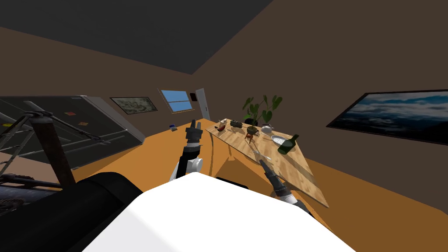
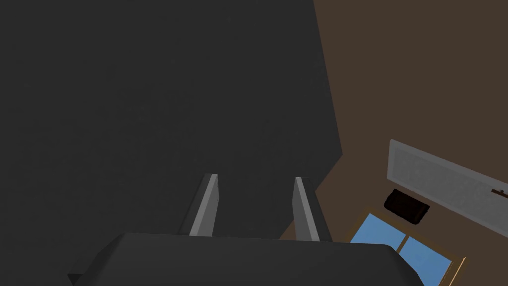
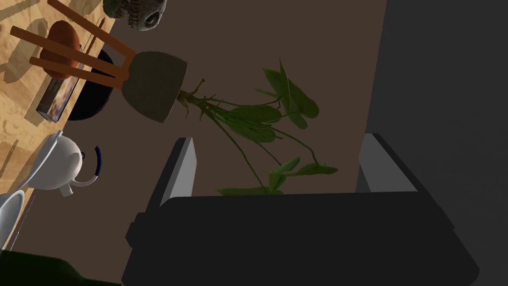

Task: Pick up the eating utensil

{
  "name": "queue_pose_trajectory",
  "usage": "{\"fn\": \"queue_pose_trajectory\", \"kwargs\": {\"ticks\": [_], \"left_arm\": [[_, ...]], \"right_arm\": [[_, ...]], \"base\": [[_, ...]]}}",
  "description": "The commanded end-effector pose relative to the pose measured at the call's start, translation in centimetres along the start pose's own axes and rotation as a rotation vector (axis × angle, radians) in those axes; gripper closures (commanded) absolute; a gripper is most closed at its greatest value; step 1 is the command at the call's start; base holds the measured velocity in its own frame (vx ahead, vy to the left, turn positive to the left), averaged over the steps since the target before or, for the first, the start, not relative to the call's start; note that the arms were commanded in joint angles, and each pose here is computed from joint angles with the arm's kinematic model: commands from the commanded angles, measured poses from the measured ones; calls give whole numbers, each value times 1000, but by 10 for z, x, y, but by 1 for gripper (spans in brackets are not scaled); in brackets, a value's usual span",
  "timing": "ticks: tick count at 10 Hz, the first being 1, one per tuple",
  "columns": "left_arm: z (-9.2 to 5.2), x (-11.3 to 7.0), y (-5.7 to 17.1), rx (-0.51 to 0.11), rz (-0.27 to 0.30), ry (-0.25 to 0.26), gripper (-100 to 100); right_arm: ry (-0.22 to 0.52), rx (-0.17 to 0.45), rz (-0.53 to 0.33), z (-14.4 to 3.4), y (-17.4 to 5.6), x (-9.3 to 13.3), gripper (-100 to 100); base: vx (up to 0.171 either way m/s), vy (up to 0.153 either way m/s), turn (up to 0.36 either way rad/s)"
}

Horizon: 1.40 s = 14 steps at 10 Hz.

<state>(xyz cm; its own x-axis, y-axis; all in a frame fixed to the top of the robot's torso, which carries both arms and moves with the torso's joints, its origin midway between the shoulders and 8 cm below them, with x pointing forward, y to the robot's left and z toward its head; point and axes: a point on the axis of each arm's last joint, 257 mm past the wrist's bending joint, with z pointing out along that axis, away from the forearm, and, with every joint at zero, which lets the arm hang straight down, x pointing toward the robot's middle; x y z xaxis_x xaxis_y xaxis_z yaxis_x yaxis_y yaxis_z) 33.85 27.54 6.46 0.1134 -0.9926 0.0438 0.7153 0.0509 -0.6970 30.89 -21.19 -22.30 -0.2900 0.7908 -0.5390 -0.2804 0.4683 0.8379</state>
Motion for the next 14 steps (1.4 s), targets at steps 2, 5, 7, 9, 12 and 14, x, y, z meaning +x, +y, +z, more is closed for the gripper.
{"fn": "queue_pose_trajectory", "kwargs": {"ticks": [2, 5, 7, 9, 12, 14], "left_arm": [[0, 0, 0, 0, 0, 0, 0], [0, 0, 0, 0, 0, 0, 0], [0, 0, 0, 0, 0, 0, 0], [0, 0, 0, 0, 0, 0, 0], [0, 0, 0, 0, 0, 0, 0], [0, 0, 0, 0, 0, 0, 0]], "right_arm": [[101, 91, -66, -22, -36, 26, -100], [184, 151, -128, -40, -61, 45, -100], [261, 206, -178, -61, -84, 61, -100], [340, 259, -231, -84, -106, 75, -100], [490, 357, -326, -134, -148, 93, -100], [573, 401, -386, -162, -168, 99, -100]], "base": [[4, 85, 83], [9, 84, 66], [20, 74, 98], [29, 68, 98], [32, 67, 127], [46, 56, 123]]}}
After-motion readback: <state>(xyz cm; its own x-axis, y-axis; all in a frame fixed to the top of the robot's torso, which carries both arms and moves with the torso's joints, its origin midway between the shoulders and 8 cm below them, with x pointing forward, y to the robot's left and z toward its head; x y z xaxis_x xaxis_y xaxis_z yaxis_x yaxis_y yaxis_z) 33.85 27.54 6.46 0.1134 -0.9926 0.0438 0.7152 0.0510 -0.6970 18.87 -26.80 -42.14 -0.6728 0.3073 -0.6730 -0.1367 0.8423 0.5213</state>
